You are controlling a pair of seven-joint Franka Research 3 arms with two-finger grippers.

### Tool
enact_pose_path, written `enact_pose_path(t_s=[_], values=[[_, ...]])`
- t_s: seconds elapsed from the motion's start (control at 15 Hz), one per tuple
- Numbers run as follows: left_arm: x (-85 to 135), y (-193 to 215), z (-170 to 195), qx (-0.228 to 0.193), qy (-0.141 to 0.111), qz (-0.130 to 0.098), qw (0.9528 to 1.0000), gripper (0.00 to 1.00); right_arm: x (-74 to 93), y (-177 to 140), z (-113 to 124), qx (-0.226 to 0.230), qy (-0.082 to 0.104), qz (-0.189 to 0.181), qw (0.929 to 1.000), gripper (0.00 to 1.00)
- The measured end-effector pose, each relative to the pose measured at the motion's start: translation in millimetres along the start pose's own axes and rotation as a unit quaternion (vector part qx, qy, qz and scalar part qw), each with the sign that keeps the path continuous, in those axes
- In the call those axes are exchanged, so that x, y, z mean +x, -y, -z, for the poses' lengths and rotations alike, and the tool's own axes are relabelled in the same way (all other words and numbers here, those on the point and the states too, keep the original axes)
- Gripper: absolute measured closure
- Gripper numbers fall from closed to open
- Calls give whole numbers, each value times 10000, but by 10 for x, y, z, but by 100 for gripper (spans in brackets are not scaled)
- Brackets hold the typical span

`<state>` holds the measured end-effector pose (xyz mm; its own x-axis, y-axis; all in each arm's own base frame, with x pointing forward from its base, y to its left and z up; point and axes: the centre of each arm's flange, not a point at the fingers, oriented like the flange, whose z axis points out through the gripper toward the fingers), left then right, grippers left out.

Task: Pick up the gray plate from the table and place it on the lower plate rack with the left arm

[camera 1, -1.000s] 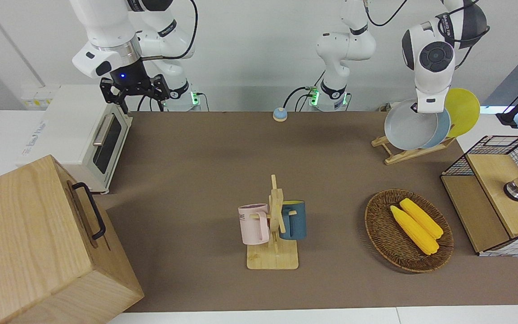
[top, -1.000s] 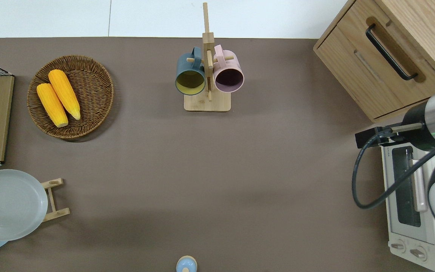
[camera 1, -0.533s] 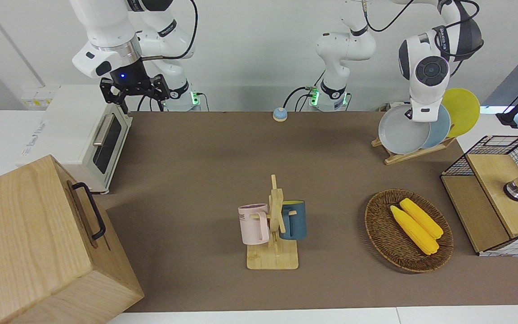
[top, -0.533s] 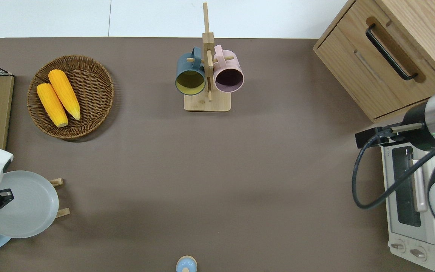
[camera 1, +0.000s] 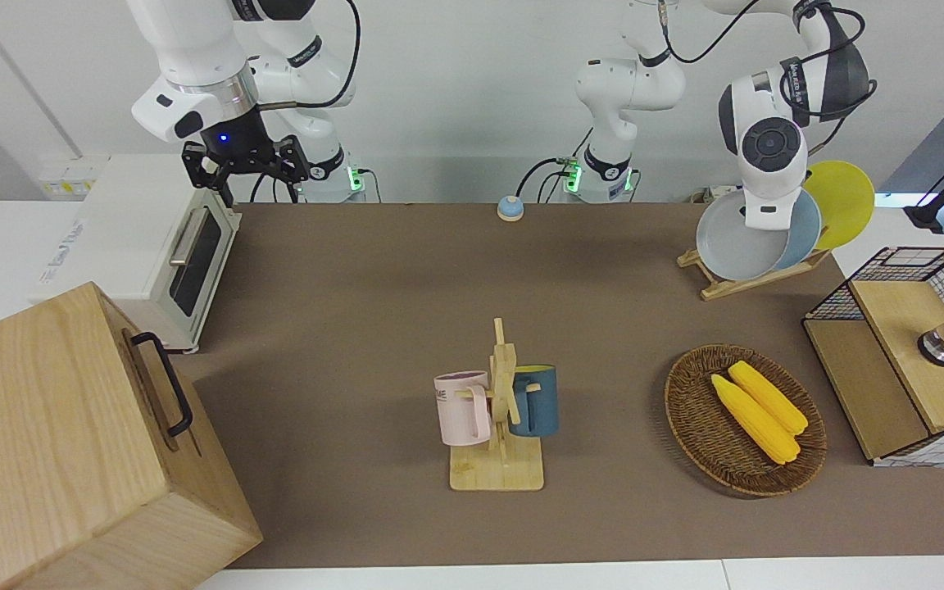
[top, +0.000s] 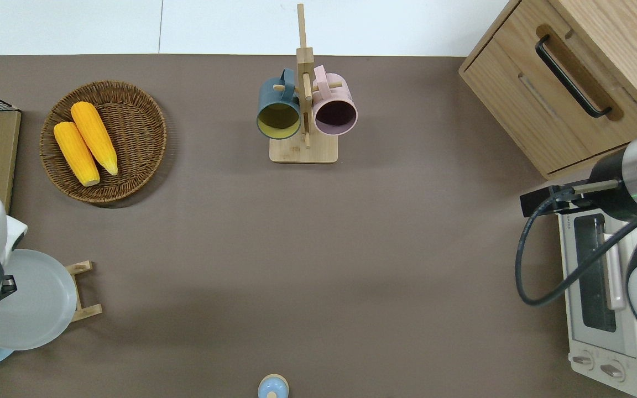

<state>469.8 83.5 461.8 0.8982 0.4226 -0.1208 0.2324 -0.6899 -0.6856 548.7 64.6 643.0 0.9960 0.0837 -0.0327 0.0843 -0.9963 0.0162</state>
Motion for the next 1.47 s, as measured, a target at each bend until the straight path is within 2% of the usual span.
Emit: enact_pose_path(t_s=[0.33,0.6,0.93,1.13,1.47], values=[[-142,-195,411,404,-305,-187,9985,99,0,0,0,0,0,0,10000,1],[-105,-218,437,699,-464,-205,9963,99,0,0,0,0,0,0,10000,1],[-43,-135,511,1132,-752,-231,9905,99,0,0,0,0,0,0,10000,1],[-49,-172,523,1145,-763,-264,9901,99,0,0,0,0,0,0,10000,1],[8,-324,371,1039,-514,-211,9930,99,0,0,0,0,0,0,10000,1]])
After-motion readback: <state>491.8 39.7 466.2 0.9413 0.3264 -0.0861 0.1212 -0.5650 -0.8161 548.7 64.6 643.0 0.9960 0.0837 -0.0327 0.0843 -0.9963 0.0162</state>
